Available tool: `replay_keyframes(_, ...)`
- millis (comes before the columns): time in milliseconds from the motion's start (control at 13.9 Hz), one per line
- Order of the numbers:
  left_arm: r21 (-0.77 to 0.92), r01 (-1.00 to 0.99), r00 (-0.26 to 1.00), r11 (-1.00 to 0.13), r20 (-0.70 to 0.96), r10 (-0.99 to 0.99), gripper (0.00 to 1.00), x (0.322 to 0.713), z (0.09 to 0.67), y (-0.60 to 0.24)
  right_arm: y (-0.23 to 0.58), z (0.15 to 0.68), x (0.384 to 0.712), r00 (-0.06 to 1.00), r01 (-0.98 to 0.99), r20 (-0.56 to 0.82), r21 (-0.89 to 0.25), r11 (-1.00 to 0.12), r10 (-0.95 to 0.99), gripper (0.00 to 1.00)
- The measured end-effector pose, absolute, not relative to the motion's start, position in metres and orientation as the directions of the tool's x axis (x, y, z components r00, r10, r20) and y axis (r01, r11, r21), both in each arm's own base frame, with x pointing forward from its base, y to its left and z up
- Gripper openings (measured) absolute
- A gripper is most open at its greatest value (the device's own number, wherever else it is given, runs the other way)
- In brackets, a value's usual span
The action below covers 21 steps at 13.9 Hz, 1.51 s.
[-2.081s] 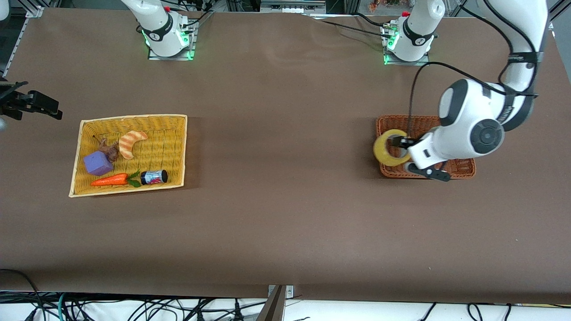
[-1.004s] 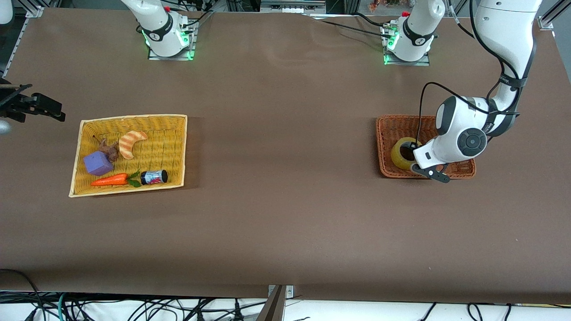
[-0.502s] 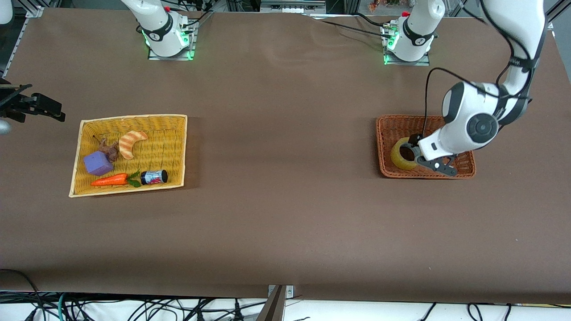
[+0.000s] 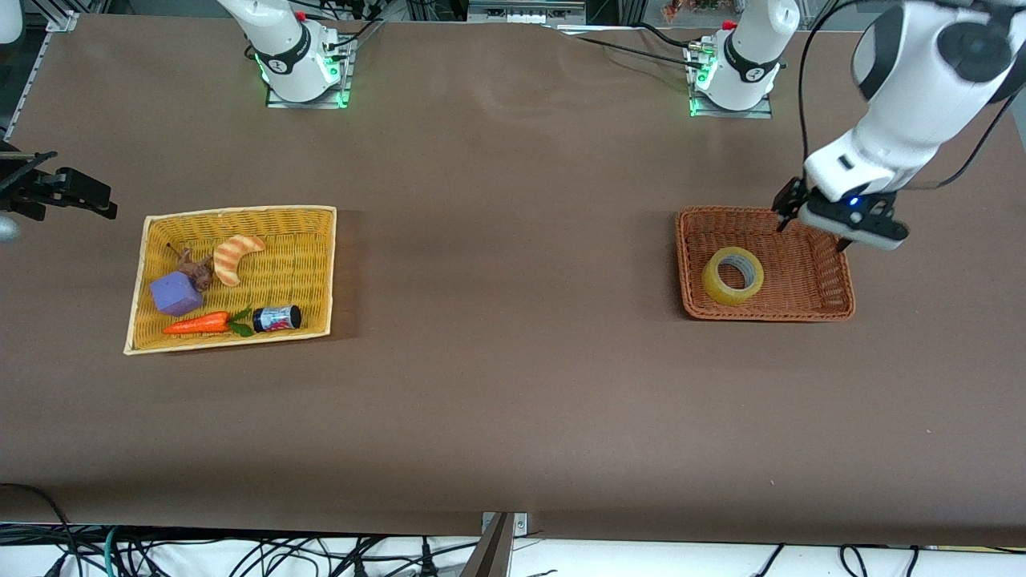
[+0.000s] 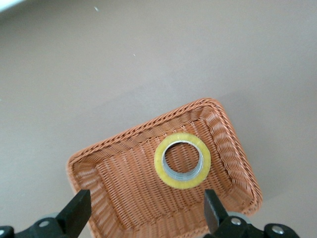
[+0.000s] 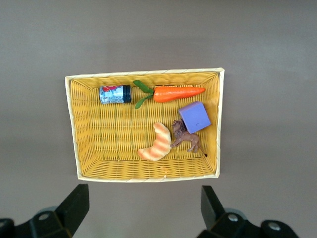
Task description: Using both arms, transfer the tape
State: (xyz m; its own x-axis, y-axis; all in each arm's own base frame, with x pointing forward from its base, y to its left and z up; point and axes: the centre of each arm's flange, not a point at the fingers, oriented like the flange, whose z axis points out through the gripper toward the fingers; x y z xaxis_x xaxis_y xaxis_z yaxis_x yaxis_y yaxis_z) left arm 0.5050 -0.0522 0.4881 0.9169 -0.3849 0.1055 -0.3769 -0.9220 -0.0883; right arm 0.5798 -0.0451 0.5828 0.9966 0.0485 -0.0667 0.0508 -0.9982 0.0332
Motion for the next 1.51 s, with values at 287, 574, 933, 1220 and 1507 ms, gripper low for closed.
replay_keyframes(287,-0.066,-0.275,0.961,-0.959,0.015,-0.277,1.0,0.505,0.58,-0.048,-0.045,0.583,0.58,0.997,0.051,-0.067,0.033,-0.998,0.049,1.0)
replay_keyframes(574,-0.05,-0.191,0.98,-0.98,-0.057,-0.188,1.0,0.536,0.594,-0.053,-0.045,0.583,0.58,0.997,0.051,-0.067,0.033,-0.998,0.048,1.0)
replay_keyframes(933,-0.014,-0.134,0.989,-0.991,-0.066,-0.133,1.0,0.556,0.583,-0.057,-0.045,0.582,0.58,0.996,0.051,-0.069,0.033,-0.998,0.049,1.0)
replay_keyframes(1220,-0.014,-0.121,0.991,-0.992,-0.05,-0.121,1.0,0.577,0.587,-0.057,-0.045,0.581,0.581,0.996,0.051,-0.069,0.033,-0.998,0.049,1.0)
replay_keyframes(1507,-0.014,-0.119,0.99,-0.993,-0.072,-0.117,1.0,0.579,0.583,-0.056,-0.045,0.581,0.581,0.996,0.051,-0.069,0.033,-0.998,0.049,1.0)
